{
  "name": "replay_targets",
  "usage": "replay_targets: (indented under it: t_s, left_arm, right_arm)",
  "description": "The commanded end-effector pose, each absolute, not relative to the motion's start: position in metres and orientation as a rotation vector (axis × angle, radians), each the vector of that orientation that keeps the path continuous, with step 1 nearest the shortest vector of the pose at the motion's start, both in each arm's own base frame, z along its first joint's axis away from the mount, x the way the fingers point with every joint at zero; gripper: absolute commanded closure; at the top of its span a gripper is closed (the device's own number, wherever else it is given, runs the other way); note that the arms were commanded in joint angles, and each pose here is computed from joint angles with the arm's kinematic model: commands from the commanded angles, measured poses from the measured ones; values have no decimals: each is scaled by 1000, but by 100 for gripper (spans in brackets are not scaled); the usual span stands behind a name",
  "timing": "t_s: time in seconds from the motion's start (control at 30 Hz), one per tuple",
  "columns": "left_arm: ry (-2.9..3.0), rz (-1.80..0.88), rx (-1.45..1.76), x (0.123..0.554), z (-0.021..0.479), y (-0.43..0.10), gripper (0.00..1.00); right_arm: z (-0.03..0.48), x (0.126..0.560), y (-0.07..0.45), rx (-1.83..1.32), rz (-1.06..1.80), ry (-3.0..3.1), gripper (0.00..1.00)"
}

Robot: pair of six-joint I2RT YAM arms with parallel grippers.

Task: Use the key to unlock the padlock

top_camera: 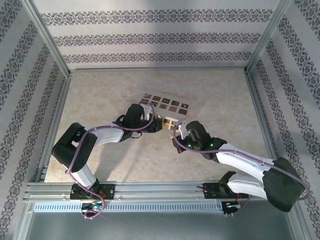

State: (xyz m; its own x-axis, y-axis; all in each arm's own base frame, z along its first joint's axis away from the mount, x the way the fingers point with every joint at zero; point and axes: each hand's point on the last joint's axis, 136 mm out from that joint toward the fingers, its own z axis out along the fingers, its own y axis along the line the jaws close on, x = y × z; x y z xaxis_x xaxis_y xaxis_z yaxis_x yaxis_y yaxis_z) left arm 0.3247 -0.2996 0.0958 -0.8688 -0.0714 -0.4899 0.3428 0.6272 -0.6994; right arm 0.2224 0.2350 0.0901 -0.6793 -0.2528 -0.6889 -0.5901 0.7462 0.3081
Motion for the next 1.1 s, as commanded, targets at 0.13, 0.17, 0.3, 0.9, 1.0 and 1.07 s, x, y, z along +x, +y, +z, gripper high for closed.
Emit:
replay_targets:
  t_s: [0.13,0.17,0.3,0.9,1.0,1.07]
  left_arm:
    - [2307,-1246,240,322,127,-315,73]
    - [2306,-1250,237,322,128,-315,73]
    - [2305,-1270,219,321,131,-318,73]
    - [2302,-1291,198,317,134,-322,74]
    - [2304,-1289,197,316,133,-321,74]
    - [2306,-1289,197,316,132,-321,74]
  right_arm:
    - [80,239,240,-662,553,2232,100]
    - [78,240,240,-661,541,2231,100]
    - [74,245,243,-664,500,2216,100]
    - [75,268,253,-680,422,2151,100]
    - [78,271,257,-678,433,2134,100]
    - [78,272,259,-681,442,2123,100]
